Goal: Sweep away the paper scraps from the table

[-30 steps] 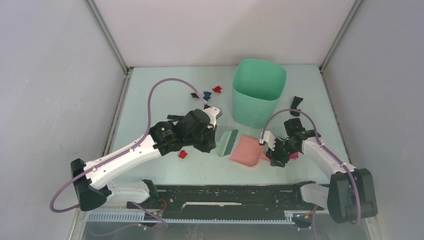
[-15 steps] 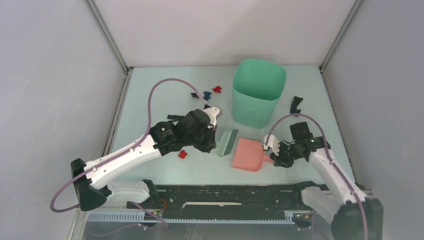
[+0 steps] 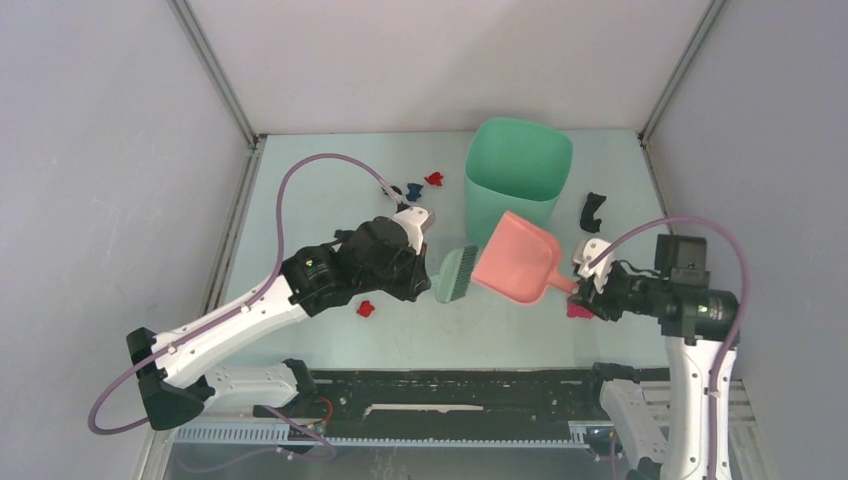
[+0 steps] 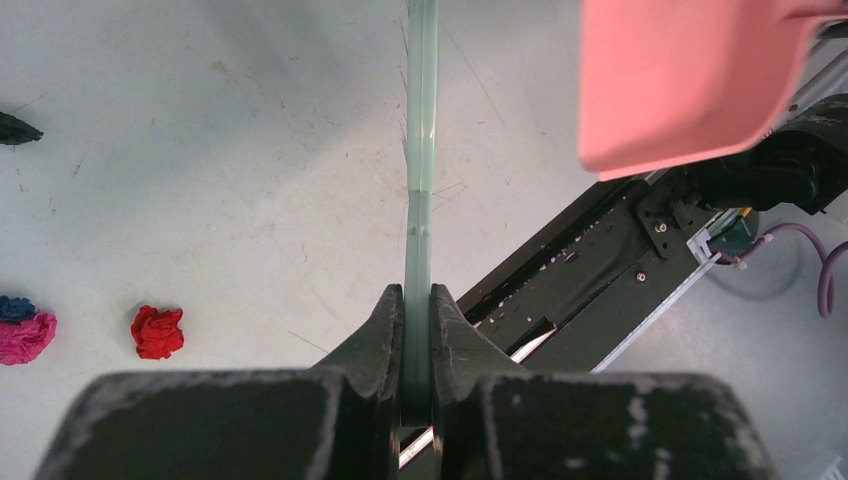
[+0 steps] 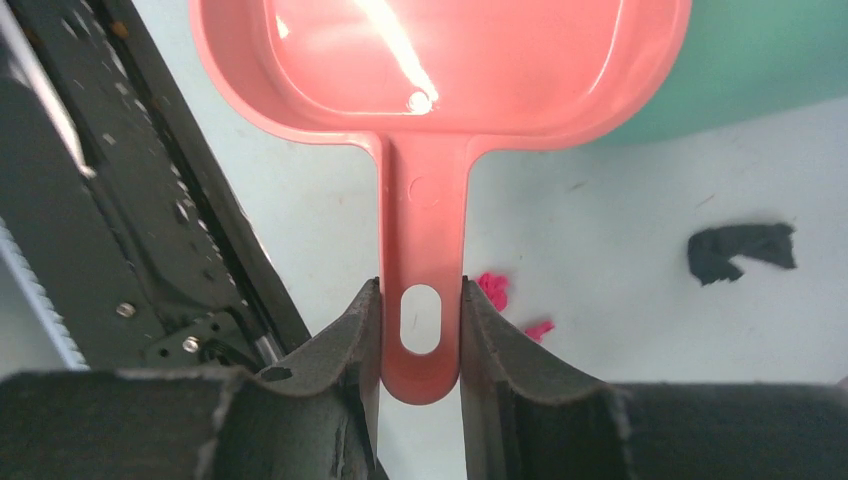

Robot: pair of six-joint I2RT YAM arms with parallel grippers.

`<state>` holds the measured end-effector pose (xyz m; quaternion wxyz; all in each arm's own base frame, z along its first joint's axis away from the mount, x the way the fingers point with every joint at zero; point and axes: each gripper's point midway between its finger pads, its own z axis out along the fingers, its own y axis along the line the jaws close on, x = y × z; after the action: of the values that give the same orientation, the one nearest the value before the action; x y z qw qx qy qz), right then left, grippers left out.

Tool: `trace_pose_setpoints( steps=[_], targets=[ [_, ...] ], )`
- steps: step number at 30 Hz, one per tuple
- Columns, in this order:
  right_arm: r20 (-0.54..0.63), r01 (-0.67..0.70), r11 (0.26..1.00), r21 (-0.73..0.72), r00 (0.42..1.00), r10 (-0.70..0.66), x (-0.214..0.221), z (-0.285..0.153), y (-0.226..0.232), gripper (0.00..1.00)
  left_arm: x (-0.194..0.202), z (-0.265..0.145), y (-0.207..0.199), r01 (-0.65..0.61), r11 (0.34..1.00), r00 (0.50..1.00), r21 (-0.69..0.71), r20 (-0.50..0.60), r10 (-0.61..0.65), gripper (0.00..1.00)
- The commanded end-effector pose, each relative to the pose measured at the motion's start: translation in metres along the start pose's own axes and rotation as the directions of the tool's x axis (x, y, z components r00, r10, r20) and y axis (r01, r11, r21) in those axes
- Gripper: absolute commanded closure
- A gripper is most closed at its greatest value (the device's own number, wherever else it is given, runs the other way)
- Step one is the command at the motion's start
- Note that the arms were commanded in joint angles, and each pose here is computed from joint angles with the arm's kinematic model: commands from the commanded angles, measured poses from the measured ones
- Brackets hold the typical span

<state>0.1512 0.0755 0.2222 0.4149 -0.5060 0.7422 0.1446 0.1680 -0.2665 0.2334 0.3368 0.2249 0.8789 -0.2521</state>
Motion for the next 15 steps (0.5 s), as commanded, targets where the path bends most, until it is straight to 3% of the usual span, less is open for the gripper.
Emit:
trace_pose_setpoints(
  steps=[1,7,11,15],
  targets=[
    [0.176,-0.139,0.988,-0.06,0.973,0.148,-0.065,-0.028,0.008,1.0,-0.022,-0.013,-0.016,0.044,0.996,0.996,0.073,0.074,-0.049,1.0],
    [0.398,-0.374,0.928,-0.006,0.85,0.345,-0.126,-0.055,-0.027,1.0,-0.035,0.022,-0.055,0.095,0.982,0.985,0.162,0.127,-0.116,1.0],
    [0.501,-0.475,0.878,0.058,0.775,0.386,-0.146,-0.07,-0.05,1.0,-0.068,0.052,-0.11,0.204,0.917,0.932,0.343,0.219,-0.289,1.0],
    [0.568,-0.533,0.841,0.093,0.722,0.395,-0.16,-0.081,-0.066,1.0,-0.079,0.106,-0.156,0.295,0.852,0.904,0.433,0.162,-0.395,1.0]
  ],
)
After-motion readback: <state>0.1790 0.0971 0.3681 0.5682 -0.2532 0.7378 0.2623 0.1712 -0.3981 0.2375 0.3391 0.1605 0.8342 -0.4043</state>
